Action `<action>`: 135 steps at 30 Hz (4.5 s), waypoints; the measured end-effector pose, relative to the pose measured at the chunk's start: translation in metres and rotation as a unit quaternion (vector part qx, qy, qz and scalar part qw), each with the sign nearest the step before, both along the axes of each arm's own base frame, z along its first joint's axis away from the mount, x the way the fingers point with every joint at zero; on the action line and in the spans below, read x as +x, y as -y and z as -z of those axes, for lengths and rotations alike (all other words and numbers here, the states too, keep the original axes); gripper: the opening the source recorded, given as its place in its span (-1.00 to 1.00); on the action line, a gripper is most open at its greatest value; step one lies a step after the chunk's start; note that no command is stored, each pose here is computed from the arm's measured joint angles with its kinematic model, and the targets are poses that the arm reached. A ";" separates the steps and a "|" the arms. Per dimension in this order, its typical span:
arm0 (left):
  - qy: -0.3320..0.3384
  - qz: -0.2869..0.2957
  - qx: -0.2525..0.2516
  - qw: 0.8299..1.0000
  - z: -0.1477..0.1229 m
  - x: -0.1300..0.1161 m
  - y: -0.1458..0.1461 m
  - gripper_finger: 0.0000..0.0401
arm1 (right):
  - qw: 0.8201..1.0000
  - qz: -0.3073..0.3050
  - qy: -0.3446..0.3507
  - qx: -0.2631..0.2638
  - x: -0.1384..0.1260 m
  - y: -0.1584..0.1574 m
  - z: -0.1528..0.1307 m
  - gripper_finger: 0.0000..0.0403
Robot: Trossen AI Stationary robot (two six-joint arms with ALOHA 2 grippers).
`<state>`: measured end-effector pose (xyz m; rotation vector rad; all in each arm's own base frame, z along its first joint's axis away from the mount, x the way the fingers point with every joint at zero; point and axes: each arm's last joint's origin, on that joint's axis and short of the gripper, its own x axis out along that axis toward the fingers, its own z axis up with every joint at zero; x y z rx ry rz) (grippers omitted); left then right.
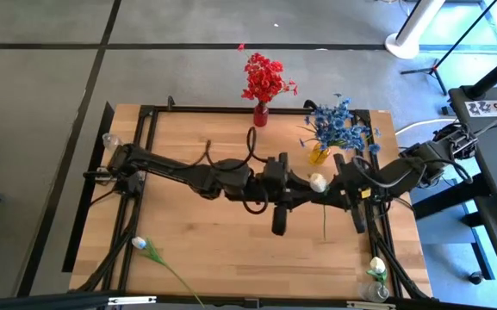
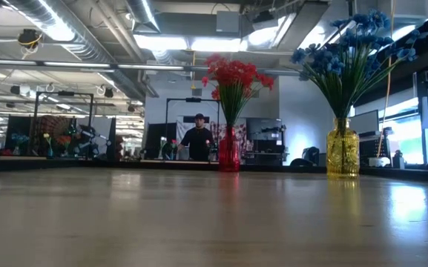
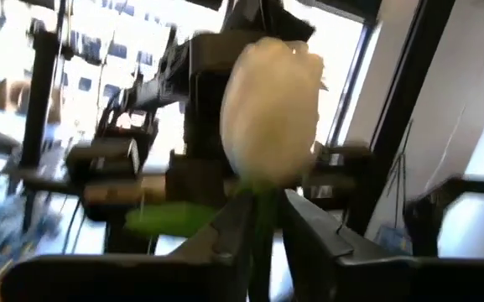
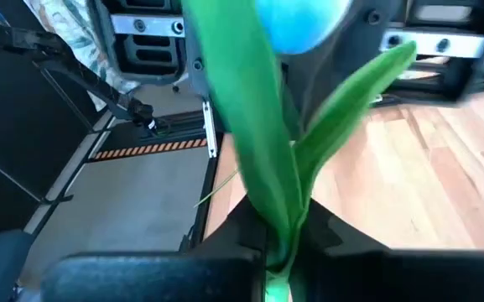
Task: Sort flowers into vase by color
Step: Put the top white tulip into the transparent vase
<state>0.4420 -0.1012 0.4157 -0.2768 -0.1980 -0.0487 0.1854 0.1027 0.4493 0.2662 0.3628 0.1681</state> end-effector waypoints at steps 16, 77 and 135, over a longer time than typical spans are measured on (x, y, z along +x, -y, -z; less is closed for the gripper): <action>-0.131 0.065 -0.024 0.989 -0.047 -0.086 0.019 -0.41 | 0.996 -0.020 0.068 -0.051 -0.037 0.022 -0.019 -0.95; -0.153 0.001 -0.072 0.986 -0.047 -0.080 -0.029 -0.41 | 0.896 -0.427 0.121 -0.016 -0.142 -0.061 0.073 -0.99; -0.189 -0.058 -0.126 0.972 -0.035 -0.087 0.001 -0.42 | 0.888 -0.420 -0.185 -0.032 -0.164 -0.064 0.074 0.04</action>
